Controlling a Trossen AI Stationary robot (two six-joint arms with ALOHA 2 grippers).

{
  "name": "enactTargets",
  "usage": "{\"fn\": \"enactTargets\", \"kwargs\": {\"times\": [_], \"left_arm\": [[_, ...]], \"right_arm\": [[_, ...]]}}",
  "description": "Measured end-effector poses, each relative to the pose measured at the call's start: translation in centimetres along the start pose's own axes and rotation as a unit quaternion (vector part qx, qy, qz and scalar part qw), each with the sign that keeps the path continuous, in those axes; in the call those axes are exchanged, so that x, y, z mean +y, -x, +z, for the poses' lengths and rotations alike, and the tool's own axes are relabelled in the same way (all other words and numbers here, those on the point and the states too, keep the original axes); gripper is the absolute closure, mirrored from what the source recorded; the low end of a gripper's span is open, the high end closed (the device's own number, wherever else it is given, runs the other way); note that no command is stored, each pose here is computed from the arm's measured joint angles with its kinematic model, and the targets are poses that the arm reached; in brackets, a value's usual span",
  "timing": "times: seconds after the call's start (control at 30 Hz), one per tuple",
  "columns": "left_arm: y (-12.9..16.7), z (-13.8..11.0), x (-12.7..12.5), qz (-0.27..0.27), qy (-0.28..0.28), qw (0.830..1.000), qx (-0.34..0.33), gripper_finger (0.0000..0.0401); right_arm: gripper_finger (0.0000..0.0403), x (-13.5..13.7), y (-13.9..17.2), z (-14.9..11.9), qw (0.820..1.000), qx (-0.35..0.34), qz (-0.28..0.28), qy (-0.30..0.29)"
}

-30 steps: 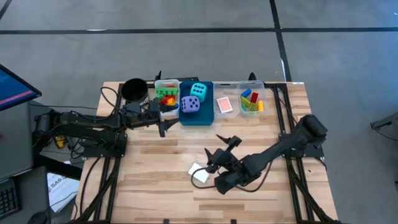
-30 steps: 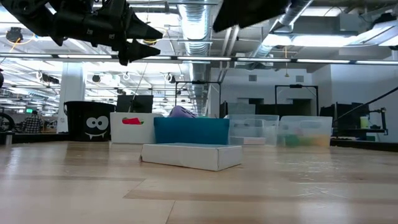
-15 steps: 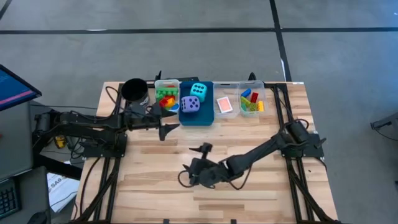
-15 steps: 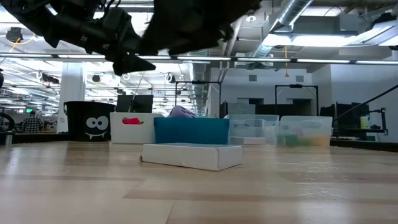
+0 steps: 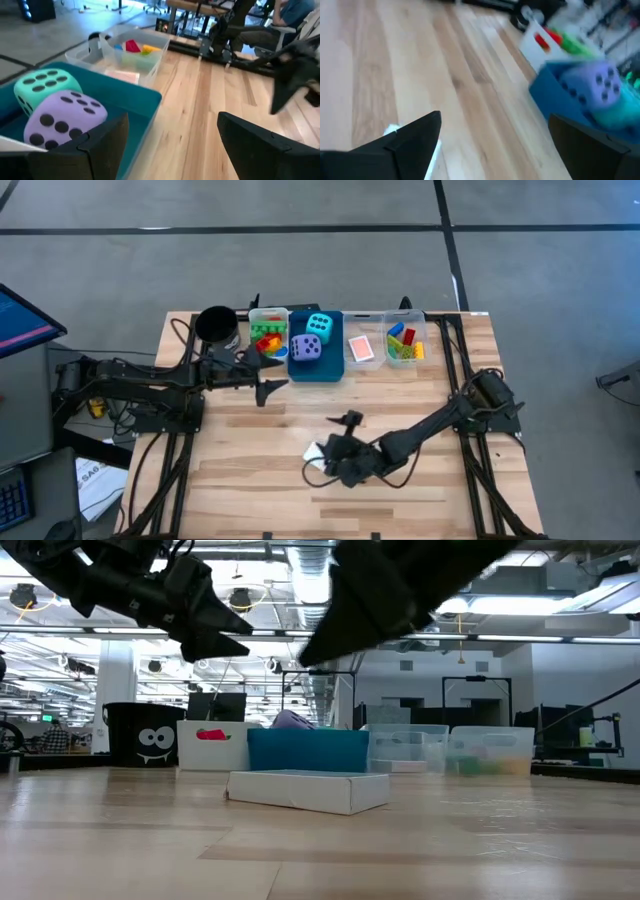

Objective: Pick & Place Toys
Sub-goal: Put the white game card into the left transparent bin

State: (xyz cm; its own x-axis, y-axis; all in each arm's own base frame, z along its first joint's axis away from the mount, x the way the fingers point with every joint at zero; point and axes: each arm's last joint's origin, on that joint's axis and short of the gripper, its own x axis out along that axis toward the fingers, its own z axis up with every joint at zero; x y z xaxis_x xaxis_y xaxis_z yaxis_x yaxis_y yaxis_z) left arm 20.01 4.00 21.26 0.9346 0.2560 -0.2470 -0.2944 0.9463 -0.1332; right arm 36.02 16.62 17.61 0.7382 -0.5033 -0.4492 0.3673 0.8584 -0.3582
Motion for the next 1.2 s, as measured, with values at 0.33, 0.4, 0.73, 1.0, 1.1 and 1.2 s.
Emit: {"fn": "enactTargets", "kwargs": {"times": [0.33,0.4,0.73,1.0,1.1,1.2], "left_arm": [[0.0,0.9,-0.1,-0.006,-0.007,0.999,-0.045,0.0103],[0.0,0.9,-0.1,-0.006,-0.007,0.999,-0.044,0.0103],[0.0,0.8,-0.1,-0.005,-0.007,0.999,-0.043,0.0103],[0.0,0.4,-0.1,-0.002,-0.008,1.0,-0.019,0.0103],[0.0,0.4,-0.1,-0.002,-0.008,1.0,-0.021,0.0103],[0.0,0.4,0.0,-0.001,-0.008,1.0,-0.018,0.0103]], "right_arm": [[0.0039,-6.1,4.3,-7.9,0.989,0.023,-0.032,-0.144],[0.0039,-6.8,4.7,-9.0,0.983,-0.012,0.0,-0.184],[0.0039,-6.8,4.3,-11.9,0.922,-0.206,0.24,-0.225],[0.0039,-4.7,0.6,-13.2,0.926,-0.163,0.253,-0.228],[0.0039,-4.0,-0.5,-12.3,0.927,-0.179,0.249,-0.215],[0.0039,-3.5,-1.0,-11.5,0.932,-0.186,0.243,-0.197]]}}
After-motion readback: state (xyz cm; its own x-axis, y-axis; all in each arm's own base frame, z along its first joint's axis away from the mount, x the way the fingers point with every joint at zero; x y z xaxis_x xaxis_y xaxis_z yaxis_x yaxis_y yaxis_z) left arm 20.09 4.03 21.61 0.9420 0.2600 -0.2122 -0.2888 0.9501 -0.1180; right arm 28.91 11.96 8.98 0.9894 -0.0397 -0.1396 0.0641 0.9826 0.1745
